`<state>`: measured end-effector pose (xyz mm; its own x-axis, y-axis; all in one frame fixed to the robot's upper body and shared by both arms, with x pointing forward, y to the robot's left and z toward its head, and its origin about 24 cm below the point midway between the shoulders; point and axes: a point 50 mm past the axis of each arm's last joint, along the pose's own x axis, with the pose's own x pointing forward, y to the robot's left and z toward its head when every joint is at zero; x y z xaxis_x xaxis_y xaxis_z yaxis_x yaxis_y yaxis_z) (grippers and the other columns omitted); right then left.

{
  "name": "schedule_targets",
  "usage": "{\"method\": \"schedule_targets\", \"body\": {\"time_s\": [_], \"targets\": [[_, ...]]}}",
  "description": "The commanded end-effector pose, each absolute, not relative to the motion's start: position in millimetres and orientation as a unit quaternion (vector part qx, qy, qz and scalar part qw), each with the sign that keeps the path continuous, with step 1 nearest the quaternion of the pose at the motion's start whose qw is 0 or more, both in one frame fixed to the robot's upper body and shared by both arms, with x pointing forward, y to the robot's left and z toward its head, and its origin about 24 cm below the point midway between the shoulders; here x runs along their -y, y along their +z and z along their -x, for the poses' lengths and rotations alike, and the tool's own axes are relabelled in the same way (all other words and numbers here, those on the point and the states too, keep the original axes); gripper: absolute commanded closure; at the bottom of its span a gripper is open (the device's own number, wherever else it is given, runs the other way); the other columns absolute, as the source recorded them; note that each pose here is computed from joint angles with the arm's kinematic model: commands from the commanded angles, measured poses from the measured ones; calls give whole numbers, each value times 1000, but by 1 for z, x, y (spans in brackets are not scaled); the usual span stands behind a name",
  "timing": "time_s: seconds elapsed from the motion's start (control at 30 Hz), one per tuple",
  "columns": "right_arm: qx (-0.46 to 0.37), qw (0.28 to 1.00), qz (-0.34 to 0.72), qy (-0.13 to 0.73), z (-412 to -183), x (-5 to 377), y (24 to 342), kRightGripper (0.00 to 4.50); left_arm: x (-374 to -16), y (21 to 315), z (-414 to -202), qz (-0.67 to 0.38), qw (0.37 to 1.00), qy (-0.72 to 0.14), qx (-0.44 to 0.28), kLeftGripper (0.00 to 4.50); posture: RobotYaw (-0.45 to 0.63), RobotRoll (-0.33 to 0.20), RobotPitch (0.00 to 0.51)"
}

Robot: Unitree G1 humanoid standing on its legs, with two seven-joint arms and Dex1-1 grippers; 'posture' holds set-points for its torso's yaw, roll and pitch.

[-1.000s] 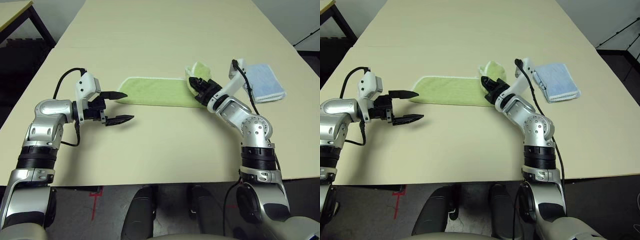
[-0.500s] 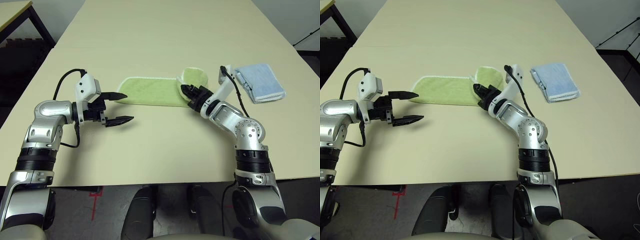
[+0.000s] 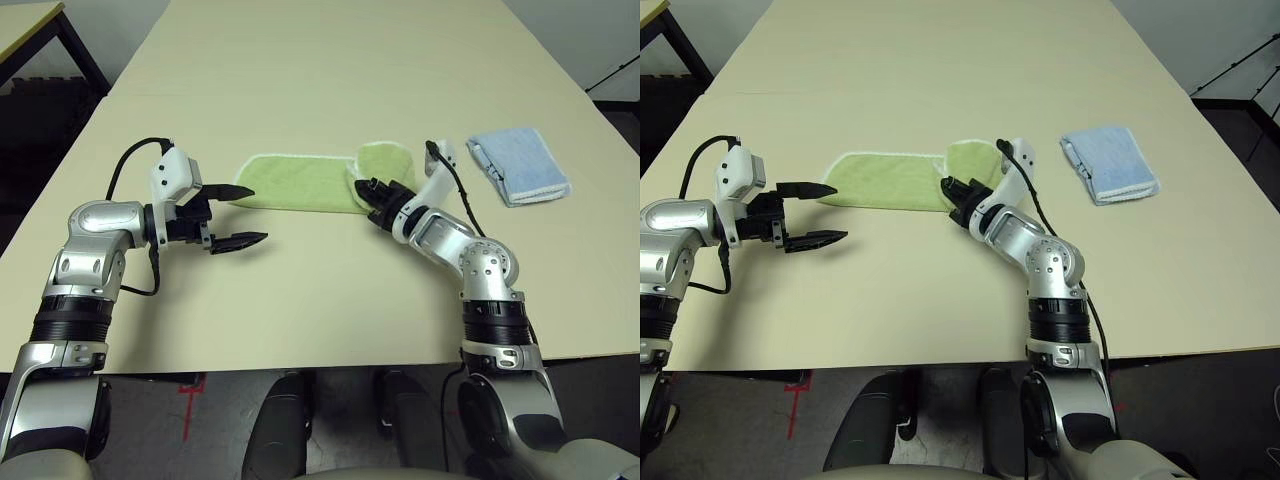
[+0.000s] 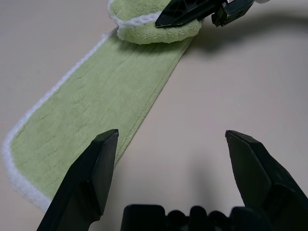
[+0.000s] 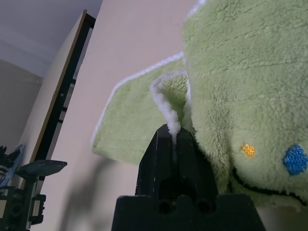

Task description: Fold the towel and set it aside.

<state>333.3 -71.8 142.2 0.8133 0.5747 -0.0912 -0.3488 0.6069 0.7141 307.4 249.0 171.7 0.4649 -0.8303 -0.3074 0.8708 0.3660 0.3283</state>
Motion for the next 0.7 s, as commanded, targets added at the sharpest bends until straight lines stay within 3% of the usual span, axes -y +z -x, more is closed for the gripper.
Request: {"method": "schedule_targets", "body": {"time_s": [0.03, 0.4, 0.7], "targets": [[-167, 879, -352, 275, -333, 65, 141, 3907, -251, 171, -304, -236, 822, -515, -52, 0, 132, 0, 160], [-162, 874, -350, 296, -328, 66, 148, 16, -249, 170, -306, -236, 822, -515, -51, 0, 125, 0, 159], [-94, 879, -347, 314, -330, 79, 182, 16, -248, 170, -308, -236, 822, -516, -49, 0, 121, 0, 151]]}}
